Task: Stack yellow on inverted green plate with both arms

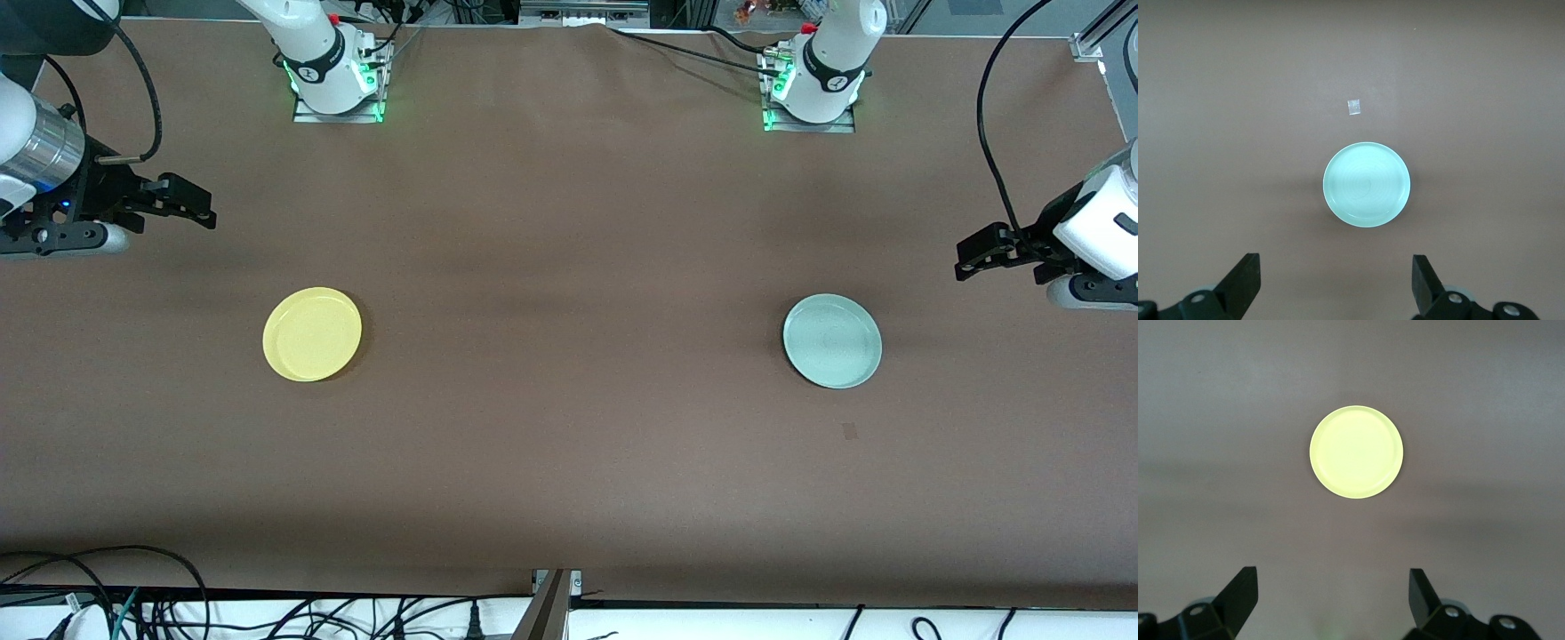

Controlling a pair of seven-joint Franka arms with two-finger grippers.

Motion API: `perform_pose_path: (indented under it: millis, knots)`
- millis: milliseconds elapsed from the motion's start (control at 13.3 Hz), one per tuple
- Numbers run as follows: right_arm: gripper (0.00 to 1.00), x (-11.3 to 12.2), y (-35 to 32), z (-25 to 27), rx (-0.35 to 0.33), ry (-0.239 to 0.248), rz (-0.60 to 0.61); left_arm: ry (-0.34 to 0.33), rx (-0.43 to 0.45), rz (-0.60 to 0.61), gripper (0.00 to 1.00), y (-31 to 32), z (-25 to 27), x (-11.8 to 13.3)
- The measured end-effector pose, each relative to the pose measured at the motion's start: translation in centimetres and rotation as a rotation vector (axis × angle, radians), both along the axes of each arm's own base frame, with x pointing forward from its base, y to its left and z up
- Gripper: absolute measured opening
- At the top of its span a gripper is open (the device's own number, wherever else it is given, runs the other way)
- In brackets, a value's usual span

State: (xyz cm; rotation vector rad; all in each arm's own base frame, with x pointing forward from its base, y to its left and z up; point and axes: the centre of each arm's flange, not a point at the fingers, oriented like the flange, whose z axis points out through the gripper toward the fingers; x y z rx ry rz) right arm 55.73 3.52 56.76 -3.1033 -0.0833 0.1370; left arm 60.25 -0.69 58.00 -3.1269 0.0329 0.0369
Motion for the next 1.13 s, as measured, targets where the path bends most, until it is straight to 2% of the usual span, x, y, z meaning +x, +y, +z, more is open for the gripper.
perform_pose_path:
  millis: [1126]
  knots:
    - [1.00,0.00,-0.03,-0.01,-0.002,0.000,0.000,0.010,0.001,0.024,1.00,-0.26,0.00,-0.19]
